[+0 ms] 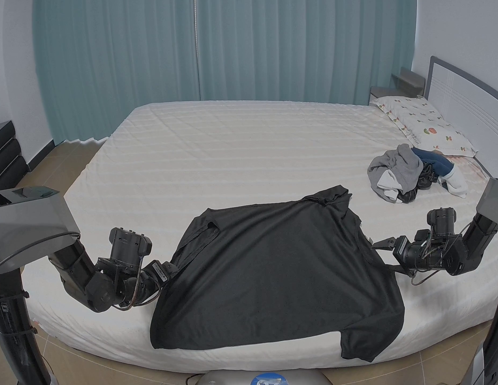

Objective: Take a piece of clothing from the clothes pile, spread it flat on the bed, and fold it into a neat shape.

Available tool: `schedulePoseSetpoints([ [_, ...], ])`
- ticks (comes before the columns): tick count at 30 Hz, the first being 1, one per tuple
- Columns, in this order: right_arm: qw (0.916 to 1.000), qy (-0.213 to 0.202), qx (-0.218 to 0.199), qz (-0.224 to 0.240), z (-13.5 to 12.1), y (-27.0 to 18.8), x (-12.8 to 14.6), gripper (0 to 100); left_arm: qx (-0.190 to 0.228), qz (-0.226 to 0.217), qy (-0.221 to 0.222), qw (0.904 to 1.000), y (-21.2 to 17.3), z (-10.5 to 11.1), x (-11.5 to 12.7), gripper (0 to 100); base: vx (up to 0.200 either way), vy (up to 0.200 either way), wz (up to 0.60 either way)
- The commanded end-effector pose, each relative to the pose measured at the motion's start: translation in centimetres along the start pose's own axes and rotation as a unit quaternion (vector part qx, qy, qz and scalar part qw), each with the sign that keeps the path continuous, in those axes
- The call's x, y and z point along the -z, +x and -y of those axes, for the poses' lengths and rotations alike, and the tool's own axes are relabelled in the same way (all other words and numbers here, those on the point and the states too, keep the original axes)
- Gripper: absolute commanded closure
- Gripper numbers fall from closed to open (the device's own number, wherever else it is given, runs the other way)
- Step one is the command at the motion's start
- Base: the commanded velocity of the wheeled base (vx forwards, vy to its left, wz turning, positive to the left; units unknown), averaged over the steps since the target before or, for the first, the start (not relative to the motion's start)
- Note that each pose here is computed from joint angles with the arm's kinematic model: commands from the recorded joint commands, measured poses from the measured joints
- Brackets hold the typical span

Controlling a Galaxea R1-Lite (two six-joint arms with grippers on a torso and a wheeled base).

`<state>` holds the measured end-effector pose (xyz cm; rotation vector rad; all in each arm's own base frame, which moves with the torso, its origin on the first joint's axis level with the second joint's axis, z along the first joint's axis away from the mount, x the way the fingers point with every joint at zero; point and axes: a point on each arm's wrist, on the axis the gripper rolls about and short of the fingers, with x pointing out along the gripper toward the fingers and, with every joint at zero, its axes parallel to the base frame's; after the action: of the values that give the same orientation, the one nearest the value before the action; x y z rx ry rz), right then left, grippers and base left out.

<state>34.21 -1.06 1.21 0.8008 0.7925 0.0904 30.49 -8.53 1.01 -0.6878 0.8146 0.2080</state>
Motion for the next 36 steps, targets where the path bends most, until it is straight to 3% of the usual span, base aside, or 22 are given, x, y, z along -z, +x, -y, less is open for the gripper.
schedulePoseSetpoints([
  [1, 1.0000, 0.000, 0.000, -0.003, 0.0, 0.2, 0.2, 0, -0.005, -0.005, 0.002, 1.0000, 0.2, -0.1, 0.3, 0, 0.000, 0.000, 0.00],
  [6, 1.0000, 0.000, 0.000, -0.005, 0.0, 0.2, 0.2, 0, 0.001, -0.007, 0.003, 1.0000, 0.2, 0.1, 0.4, 0, 0.000, 0.000, 0.00],
  [18, 1.0000, -0.001, 0.001, -0.008, 0.0, 0.4, 0.4, 0, 0.017, 0.003, -0.018, 0.9997, 0.4, 1.0, -0.1, 0, 0.000, -0.200, 0.00],
  [30, 0.9999, -0.002, 0.002, -0.017, -0.1, 0.7, 0.9, 0, 0.024, 0.022, -0.044, 0.9985, 0.5, 1.2, -1.5, 0, 0.000, 0.000, 0.00],
  [36, 0.9998, -0.003, 0.002, -0.021, -0.1, 0.9, 1.1, 0, 0.026, 0.024, -0.043, 0.9984, 0.7, 1.4, -1.5, 0, 0.200, 0.000, 0.00],
])
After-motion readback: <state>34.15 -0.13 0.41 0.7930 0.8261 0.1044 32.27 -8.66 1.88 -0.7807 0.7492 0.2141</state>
